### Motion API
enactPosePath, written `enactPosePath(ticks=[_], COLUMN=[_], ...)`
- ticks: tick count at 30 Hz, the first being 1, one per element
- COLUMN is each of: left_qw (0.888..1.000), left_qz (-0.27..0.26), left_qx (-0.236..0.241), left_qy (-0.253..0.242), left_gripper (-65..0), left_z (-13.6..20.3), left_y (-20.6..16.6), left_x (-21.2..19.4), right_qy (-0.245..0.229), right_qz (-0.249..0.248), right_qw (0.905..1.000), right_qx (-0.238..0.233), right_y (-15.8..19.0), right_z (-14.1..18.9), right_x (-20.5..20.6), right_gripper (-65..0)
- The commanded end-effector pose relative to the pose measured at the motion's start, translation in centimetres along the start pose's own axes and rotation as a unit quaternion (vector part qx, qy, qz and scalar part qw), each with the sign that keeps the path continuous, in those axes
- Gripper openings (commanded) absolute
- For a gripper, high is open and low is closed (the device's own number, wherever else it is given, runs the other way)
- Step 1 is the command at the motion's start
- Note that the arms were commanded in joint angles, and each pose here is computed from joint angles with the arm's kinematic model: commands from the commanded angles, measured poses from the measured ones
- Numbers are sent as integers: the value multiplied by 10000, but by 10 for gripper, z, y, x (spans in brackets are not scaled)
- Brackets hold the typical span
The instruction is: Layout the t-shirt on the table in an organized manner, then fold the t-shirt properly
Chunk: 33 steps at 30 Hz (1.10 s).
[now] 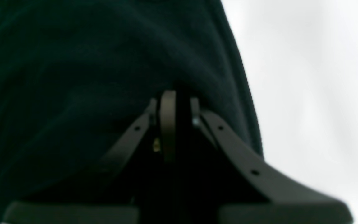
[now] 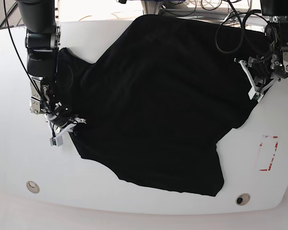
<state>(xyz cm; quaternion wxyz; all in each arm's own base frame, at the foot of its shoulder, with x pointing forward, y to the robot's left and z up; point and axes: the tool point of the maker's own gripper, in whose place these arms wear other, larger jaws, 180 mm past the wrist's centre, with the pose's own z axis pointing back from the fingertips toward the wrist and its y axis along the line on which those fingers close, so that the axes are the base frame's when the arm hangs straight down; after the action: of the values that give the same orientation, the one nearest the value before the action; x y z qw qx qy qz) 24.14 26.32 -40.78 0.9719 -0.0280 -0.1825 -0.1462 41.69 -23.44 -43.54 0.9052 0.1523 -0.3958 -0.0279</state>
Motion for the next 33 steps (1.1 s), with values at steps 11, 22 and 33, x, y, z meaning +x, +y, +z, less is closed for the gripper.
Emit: enactPosePath(ticks=[11, 22, 33], left_qw=[9988, 9958, 9965], left_qz=[-69, -798, -742], left_qx=[141, 228, -63], left_qy=[-474, -389, 388], left_gripper=[-650, -650, -650], left_z=[9, 42, 35], left_y=[22, -14, -38], left_x=[53, 45, -37], right_qy=[656, 670, 522], right_qz=[-306, -297, -232], right_qw=[9930, 9918, 9935], right_qx=[-938, -1045, -985], right_y=[-77, -85, -79], right_z=[70, 83, 78], right_x=[-74, -84, -69], right_gripper=[-591, -591, -591])
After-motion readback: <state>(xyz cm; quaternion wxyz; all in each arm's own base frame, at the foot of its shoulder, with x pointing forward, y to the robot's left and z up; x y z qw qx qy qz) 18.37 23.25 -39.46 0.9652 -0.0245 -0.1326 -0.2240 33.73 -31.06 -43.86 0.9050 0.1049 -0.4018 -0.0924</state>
